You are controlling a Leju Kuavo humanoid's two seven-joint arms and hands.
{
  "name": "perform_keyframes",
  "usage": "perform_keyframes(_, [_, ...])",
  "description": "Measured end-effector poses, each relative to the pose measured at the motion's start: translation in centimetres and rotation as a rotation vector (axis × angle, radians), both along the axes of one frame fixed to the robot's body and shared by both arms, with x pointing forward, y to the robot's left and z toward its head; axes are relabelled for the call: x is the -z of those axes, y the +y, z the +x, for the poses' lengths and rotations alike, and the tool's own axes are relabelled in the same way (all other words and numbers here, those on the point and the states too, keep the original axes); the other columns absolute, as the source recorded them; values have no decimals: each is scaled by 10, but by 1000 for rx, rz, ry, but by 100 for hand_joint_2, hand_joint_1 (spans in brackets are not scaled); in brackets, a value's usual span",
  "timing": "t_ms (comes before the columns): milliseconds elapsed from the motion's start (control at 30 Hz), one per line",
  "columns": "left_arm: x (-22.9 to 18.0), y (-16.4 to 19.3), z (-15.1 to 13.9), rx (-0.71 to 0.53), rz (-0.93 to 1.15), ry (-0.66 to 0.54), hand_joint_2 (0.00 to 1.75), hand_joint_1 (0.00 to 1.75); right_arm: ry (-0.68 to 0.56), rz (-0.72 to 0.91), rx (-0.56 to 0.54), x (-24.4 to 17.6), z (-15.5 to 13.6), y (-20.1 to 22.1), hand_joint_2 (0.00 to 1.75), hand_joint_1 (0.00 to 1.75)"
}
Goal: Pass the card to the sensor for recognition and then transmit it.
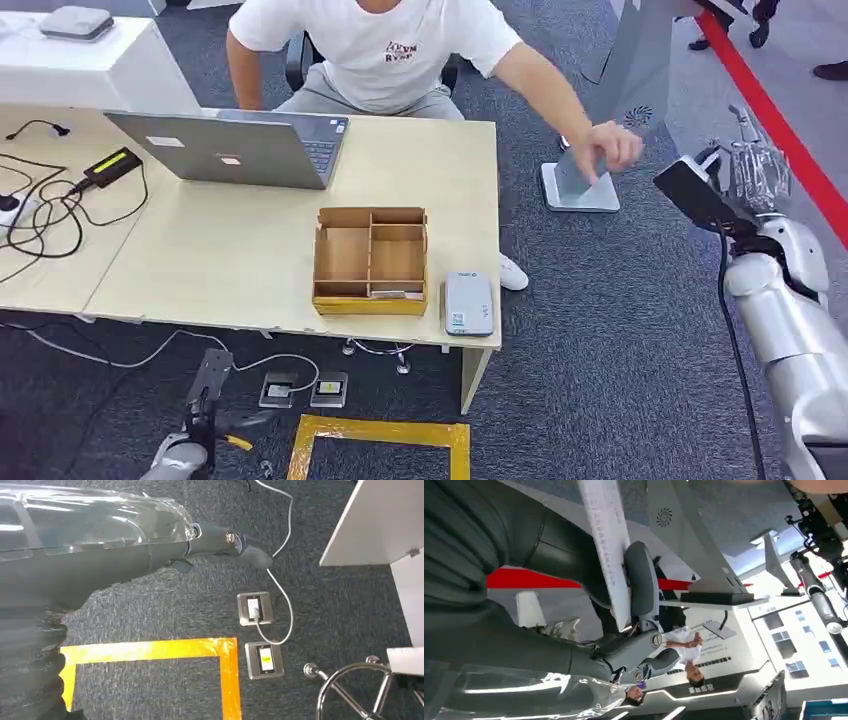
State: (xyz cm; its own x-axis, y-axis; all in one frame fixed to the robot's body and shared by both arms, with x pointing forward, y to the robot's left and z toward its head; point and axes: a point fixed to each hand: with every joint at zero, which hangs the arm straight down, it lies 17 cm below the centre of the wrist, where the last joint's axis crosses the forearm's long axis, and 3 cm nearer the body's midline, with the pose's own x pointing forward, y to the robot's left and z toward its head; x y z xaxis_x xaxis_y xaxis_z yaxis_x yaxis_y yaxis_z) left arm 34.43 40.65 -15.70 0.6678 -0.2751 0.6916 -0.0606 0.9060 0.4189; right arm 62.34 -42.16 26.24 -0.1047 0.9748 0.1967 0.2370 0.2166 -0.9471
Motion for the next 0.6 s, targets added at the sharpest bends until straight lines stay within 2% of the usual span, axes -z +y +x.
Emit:
perform_keyframes(333, [1, 0, 0, -4, -4, 6, 175, 0, 4, 10, -8, 2, 0, 1, 175, 175])
perform_keyframes(600, [2, -1, 0, -7, -15, 3, 175, 0, 90, 39, -43, 20, -4, 20, 175, 175])
